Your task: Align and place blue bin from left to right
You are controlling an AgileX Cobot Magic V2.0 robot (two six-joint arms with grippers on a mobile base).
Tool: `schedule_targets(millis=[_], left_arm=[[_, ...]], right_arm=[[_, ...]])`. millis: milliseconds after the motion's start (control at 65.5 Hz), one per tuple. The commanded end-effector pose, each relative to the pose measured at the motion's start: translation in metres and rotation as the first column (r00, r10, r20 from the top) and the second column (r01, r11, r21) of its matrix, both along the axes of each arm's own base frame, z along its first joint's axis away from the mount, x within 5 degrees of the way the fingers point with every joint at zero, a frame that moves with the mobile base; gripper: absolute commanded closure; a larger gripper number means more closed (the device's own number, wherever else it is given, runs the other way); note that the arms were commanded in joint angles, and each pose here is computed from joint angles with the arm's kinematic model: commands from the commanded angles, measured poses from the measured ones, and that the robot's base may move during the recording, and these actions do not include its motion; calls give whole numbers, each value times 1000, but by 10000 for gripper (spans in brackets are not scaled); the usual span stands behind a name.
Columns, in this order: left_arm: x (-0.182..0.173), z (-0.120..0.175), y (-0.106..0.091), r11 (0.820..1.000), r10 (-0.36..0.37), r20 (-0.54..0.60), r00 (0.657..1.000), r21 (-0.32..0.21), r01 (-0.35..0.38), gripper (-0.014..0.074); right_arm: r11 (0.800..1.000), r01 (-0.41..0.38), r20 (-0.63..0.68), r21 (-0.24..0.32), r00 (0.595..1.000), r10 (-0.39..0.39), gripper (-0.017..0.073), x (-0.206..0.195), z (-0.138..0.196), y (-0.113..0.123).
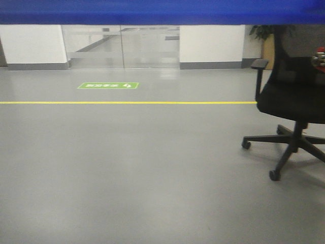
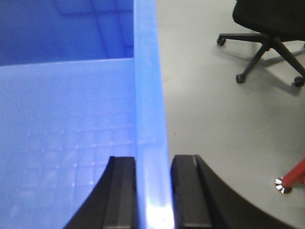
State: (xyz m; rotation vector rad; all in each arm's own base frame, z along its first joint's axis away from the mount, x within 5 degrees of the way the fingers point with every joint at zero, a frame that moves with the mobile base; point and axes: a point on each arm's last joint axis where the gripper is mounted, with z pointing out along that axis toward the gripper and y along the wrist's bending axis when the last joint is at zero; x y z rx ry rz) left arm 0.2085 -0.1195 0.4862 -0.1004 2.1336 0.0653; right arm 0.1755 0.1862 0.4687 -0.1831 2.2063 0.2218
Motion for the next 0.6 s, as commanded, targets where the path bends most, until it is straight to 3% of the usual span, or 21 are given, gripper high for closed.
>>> schedule_targets(millis=[0,581], left_arm=[[0,10,-8,996,-73,92,993,-44,77,704],[0,10,-7,997,-69,98,993,-37,72,704]], right_arm=[[981,-146,176,131,977,122,629,-1,20,15],[981,-146,176,131,977,122,629,-1,20,15]])
